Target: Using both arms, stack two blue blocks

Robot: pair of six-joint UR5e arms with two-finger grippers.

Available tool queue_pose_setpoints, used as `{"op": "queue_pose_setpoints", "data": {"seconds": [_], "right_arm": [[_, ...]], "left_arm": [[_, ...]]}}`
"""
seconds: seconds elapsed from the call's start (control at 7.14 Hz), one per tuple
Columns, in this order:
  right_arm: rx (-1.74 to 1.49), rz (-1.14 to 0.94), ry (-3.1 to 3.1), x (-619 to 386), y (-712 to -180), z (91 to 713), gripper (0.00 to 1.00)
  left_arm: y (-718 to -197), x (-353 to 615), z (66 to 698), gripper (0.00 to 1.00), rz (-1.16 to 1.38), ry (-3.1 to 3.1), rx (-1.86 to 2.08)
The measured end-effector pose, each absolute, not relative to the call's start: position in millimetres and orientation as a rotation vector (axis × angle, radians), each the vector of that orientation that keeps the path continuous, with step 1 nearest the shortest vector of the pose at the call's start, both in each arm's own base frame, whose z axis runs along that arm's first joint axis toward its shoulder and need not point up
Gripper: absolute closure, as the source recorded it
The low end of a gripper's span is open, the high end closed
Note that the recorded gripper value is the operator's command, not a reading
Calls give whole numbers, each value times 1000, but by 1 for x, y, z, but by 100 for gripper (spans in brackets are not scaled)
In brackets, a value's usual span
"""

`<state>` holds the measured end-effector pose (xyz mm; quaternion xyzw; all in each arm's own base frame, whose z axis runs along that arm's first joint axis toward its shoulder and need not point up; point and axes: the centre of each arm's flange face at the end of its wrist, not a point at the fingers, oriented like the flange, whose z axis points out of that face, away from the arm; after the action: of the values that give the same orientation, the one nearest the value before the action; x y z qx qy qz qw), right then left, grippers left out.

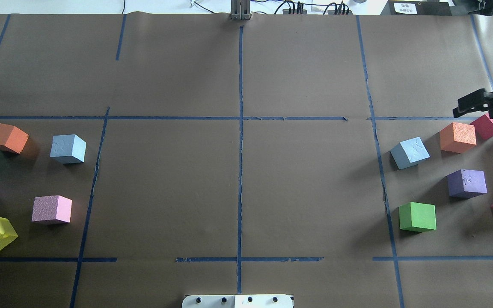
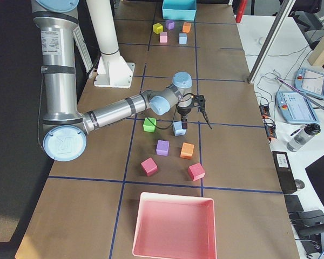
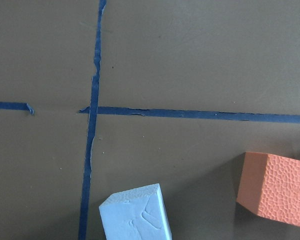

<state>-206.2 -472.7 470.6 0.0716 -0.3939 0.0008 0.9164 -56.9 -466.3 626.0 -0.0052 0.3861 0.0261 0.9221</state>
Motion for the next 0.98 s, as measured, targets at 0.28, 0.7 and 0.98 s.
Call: {"op": "queue_pose_setpoints", "data": {"seconds": [0.28,0.7,0.98], "right_arm": [[166,-60,-789,-240,-466,481,0],[177,-145,-767,-261,-468,496,0],[168,-158,-762,-278,-479,500,0]], "left_arm": [[-466,-57,626,0,54,793,-9],[-466,-58,625,0,54,793,-7],[-467,-58,623,0,54,793,-4]]}}
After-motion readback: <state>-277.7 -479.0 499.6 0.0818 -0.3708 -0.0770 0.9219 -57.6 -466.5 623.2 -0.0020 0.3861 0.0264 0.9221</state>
